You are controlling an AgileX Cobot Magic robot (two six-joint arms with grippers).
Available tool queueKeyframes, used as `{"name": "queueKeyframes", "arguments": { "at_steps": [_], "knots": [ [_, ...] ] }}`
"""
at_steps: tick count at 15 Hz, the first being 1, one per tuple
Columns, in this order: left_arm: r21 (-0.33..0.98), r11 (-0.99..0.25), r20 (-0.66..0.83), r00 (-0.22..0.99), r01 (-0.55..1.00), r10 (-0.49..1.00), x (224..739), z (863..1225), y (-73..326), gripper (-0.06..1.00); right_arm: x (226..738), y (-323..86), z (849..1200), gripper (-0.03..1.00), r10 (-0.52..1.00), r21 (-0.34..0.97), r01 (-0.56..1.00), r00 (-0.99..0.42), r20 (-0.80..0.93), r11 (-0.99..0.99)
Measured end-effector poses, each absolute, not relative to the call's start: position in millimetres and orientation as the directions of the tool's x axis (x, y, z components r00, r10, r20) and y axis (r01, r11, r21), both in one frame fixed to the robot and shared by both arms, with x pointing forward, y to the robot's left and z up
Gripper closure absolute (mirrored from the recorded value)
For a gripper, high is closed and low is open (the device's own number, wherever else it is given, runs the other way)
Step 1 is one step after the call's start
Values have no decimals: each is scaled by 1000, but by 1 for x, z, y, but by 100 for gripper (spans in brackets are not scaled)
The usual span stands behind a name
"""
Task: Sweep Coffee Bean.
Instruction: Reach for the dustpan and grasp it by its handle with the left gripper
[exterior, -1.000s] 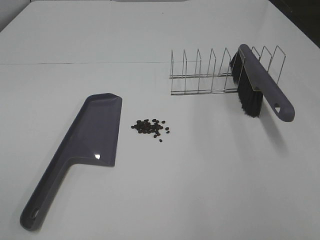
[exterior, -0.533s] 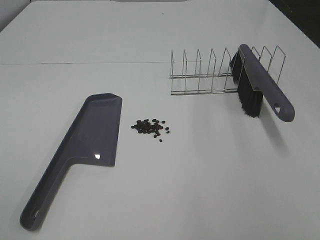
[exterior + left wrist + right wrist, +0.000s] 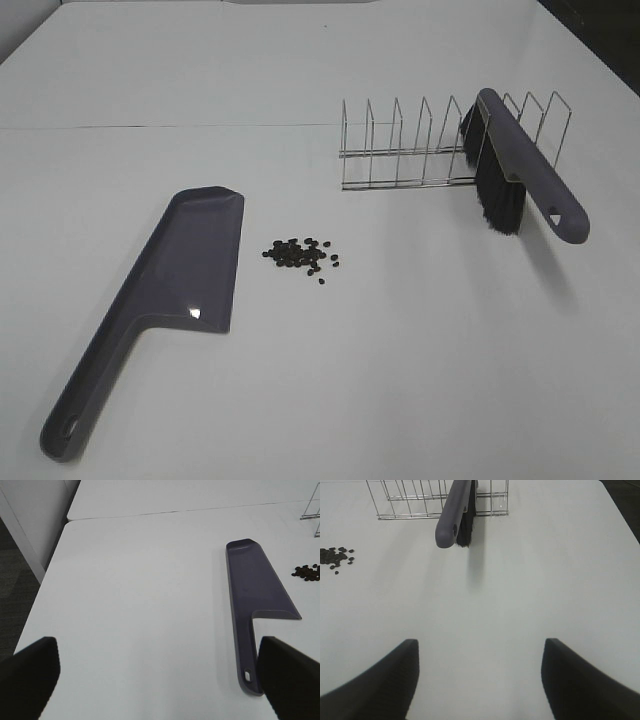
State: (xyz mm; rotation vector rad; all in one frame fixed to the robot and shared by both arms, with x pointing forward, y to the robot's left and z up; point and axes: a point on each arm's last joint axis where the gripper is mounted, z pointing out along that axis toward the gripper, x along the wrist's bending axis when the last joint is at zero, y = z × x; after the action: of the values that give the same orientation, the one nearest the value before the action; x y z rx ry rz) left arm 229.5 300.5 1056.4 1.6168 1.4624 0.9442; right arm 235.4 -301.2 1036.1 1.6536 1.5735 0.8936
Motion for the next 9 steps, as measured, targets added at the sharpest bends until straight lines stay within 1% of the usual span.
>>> {"name": "queueKeyframes", "arguments": {
  "at_steps": [7, 9],
  "knots": [
    [892, -76, 52, 67, 446, 996, 230, 1056, 302, -3, 235, -301, 1036, 37, 999, 844, 535, 35, 27, -41],
    [869, -77, 50, 69, 488, 996, 237, 1056, 301, -3, 235, -301, 1036, 37, 999, 844, 535, 35, 27, -41]
  ]
}}
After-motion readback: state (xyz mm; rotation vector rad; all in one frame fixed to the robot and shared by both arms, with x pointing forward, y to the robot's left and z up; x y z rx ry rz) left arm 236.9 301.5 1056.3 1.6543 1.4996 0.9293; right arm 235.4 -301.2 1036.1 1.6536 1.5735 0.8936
